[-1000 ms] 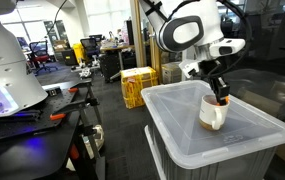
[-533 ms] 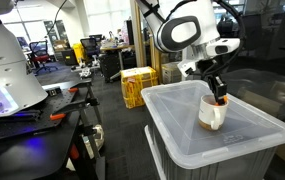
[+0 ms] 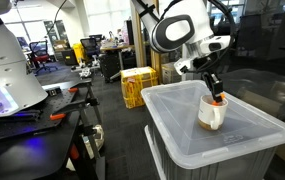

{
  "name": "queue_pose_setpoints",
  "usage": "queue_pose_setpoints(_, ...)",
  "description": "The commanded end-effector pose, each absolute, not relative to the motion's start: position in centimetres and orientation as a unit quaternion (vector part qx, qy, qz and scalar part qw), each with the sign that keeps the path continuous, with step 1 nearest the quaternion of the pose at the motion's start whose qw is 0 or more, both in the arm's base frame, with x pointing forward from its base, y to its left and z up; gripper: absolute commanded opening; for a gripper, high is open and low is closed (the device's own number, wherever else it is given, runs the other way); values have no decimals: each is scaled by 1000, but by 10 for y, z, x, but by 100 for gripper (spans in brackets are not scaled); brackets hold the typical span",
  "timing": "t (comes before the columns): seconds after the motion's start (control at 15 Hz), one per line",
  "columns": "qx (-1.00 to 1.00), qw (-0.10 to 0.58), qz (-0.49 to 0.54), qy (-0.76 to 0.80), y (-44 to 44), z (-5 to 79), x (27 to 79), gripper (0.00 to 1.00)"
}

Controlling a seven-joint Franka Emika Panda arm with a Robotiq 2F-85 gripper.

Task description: Remove the marker from the mug and put it on the storage box

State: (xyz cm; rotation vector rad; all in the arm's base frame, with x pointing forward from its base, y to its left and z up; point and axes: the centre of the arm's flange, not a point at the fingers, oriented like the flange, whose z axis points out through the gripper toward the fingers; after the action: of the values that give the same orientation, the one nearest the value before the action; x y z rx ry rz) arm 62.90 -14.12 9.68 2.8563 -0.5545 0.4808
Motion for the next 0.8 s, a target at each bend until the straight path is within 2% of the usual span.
queue_pose_setpoints(0.0, 957, 101, 178, -204, -133, 120, 610, 5)
queue_pose_setpoints(0.73, 938, 112, 253, -210, -116, 160, 595, 5)
